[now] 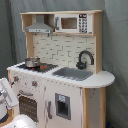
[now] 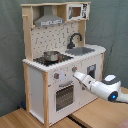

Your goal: Play with the kitchen

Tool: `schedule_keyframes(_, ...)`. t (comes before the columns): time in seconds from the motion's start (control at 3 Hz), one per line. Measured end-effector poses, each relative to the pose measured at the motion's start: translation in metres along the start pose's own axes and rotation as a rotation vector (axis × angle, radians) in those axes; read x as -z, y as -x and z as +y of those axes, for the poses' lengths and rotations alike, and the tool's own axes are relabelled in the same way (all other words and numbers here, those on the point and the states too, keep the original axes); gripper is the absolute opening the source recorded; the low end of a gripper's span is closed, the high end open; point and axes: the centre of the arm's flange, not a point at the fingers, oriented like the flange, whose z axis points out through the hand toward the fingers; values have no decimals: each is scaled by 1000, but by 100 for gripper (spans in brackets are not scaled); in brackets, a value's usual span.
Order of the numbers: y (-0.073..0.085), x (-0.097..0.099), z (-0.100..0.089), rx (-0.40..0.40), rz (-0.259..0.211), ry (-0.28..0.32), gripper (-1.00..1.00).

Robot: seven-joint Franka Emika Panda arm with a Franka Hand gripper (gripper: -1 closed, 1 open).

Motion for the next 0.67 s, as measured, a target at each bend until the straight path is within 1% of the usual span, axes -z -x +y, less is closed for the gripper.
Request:
schedule_keyframes(0.33,3,3,1,-95,38,-7,100)
schedule_keyframes(0.67,6,5,-3,-189,63,-20,100)
